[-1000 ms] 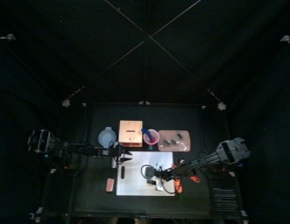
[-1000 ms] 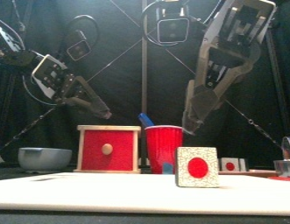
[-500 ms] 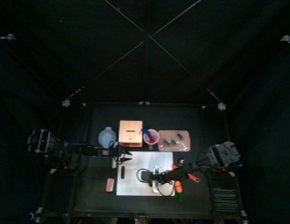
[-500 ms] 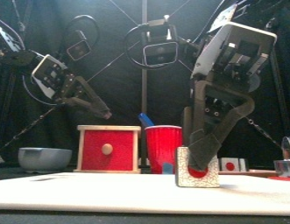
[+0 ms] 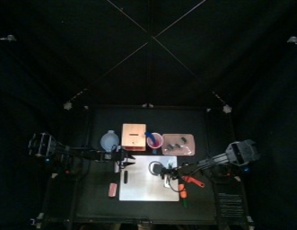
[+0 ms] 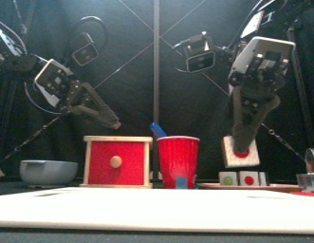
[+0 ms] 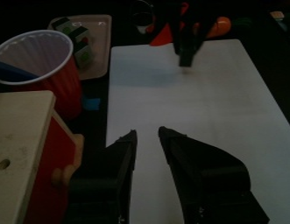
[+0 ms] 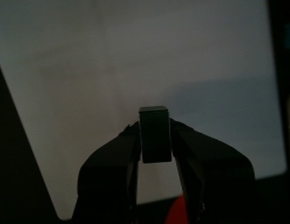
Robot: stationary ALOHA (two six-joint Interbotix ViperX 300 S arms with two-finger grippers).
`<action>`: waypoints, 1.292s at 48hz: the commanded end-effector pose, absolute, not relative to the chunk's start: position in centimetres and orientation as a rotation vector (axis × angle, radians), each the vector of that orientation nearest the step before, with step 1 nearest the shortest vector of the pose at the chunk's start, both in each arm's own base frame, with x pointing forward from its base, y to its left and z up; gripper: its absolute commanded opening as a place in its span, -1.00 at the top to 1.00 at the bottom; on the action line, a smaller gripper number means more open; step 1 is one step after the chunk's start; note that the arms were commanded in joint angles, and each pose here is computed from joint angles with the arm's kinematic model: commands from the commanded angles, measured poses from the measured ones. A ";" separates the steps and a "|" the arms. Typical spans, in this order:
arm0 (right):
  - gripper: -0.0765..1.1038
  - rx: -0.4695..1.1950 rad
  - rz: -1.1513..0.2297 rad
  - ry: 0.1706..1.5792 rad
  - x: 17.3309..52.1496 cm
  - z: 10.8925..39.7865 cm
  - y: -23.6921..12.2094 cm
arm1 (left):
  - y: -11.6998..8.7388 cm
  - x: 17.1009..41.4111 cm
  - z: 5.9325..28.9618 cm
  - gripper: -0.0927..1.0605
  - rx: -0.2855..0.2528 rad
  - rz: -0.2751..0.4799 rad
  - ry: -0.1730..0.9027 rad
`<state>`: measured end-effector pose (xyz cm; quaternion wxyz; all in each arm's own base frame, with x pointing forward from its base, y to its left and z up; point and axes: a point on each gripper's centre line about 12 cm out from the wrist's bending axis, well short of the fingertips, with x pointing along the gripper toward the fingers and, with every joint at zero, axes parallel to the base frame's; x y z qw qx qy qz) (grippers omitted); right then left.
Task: Place sushi on board then cut the sushi with the knife then place the pieces on the plate
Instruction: Place the 4 sushi pieces on the plate
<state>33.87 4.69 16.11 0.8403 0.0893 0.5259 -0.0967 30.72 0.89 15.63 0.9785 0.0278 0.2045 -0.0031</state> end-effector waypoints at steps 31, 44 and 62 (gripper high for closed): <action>-0.18 0.418 -0.679 1.100 21.3 13.9 -10.4 | 1.3 31.1 16.5 -0.37 0.063 0.003 0.383; -0.48 0.421 -0.686 1.104 20.8 13.6 -10.4 | 1.3 31.2 16.7 -0.37 0.062 0.005 0.376; -0.50 0.294 -0.610 0.866 22.6 21.3 -9.6 | 1.2 30.7 18.4 -0.37 0.065 0.004 0.322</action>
